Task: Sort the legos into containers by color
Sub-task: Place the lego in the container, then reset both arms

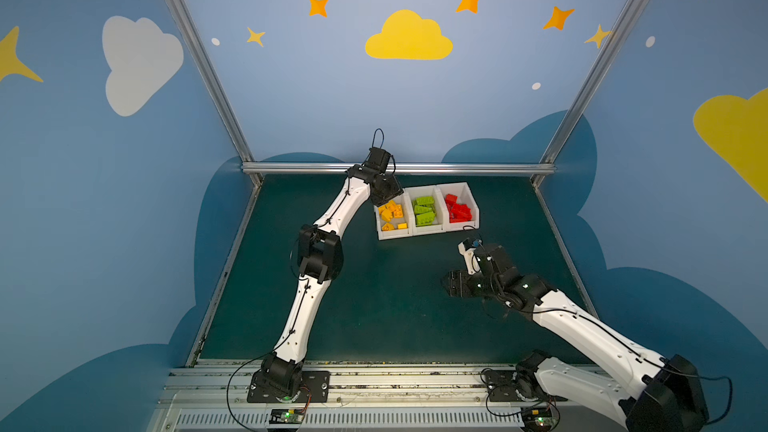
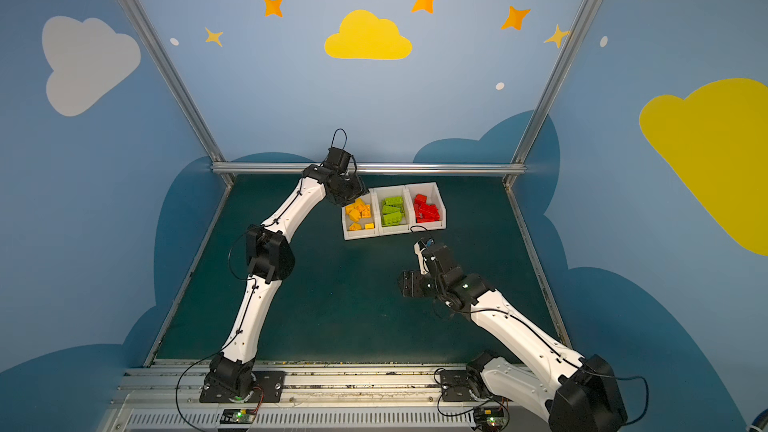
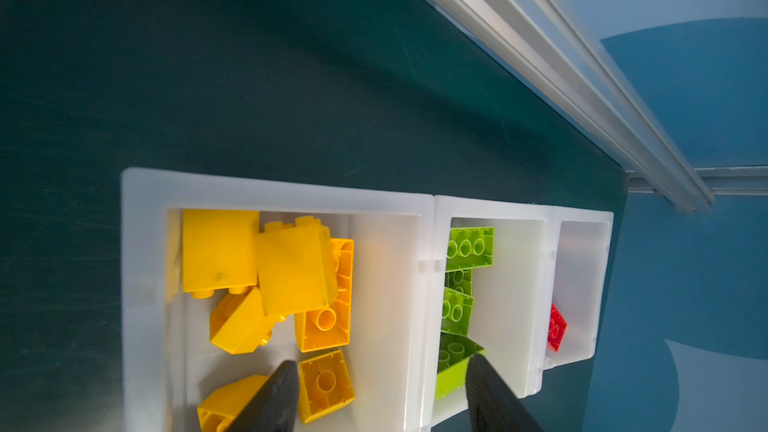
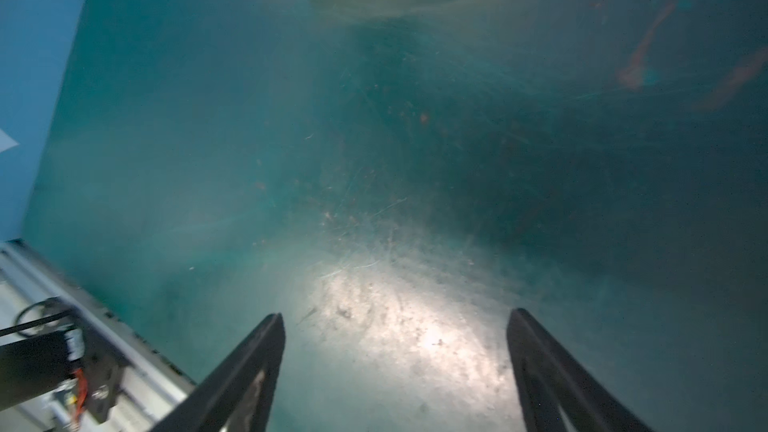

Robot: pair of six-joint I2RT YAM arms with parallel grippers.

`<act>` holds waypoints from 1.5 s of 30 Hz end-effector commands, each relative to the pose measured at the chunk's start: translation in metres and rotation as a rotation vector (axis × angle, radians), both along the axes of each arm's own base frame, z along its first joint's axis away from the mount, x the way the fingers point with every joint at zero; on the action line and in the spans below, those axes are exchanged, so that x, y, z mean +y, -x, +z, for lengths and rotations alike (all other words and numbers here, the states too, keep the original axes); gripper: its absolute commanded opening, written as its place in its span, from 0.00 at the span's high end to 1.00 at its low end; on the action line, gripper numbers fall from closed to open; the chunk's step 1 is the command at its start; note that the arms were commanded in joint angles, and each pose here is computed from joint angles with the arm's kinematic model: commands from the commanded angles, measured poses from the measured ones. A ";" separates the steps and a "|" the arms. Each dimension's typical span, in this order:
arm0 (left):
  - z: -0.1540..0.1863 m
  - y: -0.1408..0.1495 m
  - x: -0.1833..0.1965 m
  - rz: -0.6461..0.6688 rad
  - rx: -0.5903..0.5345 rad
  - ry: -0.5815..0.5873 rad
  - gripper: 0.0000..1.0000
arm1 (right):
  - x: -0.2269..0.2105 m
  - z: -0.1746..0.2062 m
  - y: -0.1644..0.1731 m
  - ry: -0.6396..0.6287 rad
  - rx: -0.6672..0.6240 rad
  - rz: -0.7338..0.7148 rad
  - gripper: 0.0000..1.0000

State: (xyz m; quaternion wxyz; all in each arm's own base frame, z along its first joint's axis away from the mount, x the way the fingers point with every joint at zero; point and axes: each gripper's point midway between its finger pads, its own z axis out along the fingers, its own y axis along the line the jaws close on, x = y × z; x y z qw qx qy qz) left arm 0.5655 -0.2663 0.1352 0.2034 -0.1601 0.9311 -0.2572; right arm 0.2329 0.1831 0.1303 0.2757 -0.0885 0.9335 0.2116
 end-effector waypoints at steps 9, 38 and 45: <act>0.083 0.073 0.068 0.030 -0.170 -0.206 0.09 | -0.073 0.034 -0.065 0.124 -0.170 -0.311 0.07; -0.017 0.193 0.329 0.544 -0.442 -0.693 0.00 | -0.204 -0.025 -0.151 0.278 -0.585 -0.582 0.04; -0.041 0.168 0.318 0.393 -0.505 -0.688 0.00 | -0.161 -0.036 -0.154 0.206 -0.665 -0.326 0.05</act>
